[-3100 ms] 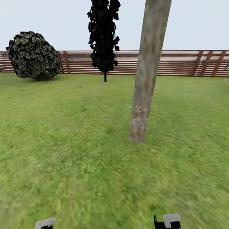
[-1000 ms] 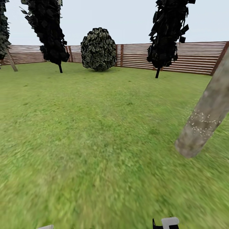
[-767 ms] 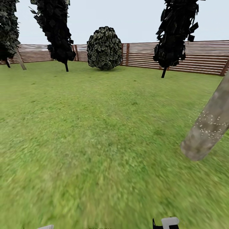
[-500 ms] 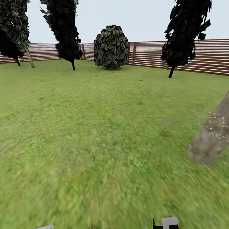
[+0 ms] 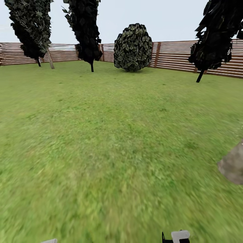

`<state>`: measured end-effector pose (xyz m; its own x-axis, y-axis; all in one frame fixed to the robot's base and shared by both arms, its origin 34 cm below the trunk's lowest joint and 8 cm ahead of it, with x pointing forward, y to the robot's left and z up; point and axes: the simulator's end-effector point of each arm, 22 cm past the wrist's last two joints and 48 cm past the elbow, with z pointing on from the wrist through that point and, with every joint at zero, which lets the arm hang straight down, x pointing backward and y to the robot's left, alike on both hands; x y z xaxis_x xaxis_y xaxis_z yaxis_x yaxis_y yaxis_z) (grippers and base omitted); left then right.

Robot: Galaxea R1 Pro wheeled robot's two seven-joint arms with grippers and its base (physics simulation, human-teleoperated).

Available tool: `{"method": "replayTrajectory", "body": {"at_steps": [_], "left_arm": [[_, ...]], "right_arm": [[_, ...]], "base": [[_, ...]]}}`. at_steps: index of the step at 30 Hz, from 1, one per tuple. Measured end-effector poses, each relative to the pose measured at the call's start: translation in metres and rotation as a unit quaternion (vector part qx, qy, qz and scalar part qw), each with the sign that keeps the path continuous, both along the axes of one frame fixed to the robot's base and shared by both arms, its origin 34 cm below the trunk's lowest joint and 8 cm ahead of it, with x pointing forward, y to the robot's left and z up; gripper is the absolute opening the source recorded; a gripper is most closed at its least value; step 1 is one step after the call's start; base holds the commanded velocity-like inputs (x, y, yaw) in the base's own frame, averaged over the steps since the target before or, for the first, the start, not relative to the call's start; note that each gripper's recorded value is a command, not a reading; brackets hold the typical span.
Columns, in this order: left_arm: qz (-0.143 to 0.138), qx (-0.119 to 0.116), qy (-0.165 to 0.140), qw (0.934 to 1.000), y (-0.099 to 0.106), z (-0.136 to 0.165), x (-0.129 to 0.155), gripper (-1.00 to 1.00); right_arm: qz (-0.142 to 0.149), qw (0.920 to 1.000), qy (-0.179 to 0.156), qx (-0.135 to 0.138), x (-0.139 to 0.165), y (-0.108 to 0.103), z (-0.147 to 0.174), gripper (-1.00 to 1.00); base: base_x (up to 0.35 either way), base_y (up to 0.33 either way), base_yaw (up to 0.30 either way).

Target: In the garden, pick up the pesticide atomizer on the floor and spray pesticide onto both trees until each tree trunk is fully covered.

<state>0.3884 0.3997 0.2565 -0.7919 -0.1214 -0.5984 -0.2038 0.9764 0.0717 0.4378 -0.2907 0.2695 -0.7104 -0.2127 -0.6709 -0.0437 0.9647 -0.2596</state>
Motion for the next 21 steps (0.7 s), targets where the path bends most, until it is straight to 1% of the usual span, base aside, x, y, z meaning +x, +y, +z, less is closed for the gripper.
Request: {"method": "replayTrajectory", "body": {"at_steps": [6,21], "left_arm": [[0.001,0.0,0.003,1.0,0.0002,-0.0016,-0.0021,-1.0],[0.001,0.0,0.01,0.9999,0.0004,-0.0057,-0.0072,-1.0]], "right_arm": [[0.0,1.0,0.003,0.0,-0.0021,0.0,-0.002,1.0],[0.001,0.9999,0.011,0.0,-0.0071,0.0001,-0.0069,1.0]], "base": [[-0.028,0.303,0.229],[-0.102,0.303,0.229]]}}
